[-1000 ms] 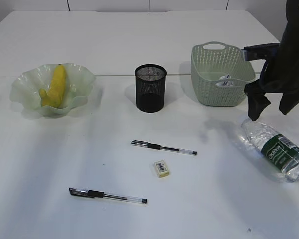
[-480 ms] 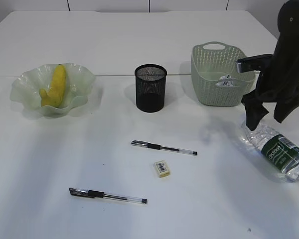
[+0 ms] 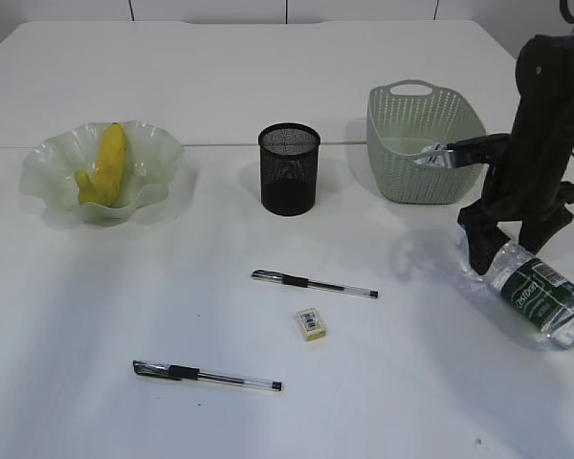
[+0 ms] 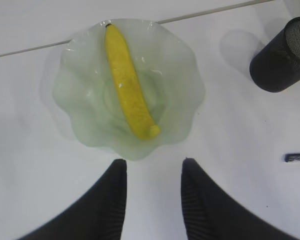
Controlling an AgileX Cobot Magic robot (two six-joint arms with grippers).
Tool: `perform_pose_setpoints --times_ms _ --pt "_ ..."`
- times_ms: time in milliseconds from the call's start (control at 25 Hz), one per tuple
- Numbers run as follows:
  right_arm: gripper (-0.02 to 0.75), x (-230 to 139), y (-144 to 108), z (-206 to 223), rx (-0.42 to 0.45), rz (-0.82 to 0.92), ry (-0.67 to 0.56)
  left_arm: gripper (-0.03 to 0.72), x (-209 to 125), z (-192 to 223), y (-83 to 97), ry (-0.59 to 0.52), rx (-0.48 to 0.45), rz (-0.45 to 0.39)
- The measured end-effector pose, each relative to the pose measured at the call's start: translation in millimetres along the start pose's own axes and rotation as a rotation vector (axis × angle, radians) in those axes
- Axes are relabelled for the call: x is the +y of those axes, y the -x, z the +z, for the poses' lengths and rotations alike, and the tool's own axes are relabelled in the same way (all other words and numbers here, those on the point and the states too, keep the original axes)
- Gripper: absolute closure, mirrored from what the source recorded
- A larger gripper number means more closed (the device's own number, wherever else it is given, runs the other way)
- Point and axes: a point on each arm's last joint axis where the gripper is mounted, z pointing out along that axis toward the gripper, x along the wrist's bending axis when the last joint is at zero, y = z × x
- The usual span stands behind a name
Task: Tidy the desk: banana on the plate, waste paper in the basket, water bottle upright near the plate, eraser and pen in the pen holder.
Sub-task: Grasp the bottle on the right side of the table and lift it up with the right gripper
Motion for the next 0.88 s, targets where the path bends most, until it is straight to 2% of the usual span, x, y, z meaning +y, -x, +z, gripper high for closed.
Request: perform_pose_setpoints --times_ms 600,680,800,880 --pt "0.155 3 1 22 0.013 -0.004 -0.045 0.435 -1 0 -0.2 -0.007 0.003 0.004" --pt "0.193 4 1 24 0.015 -0.004 -0.049 0.435 -1 0 -0.2 -0.007 0.003 0.004" --pt "0.312 4 1 24 0.016 -0.001 -0.049 0.435 -1 0 -0.2 -0.007 0.003 0.004" --pt "0.363 4 1 24 0.016 0.0 -0.049 0.435 -1 0 -0.2 -0.007 0.003 0.004"
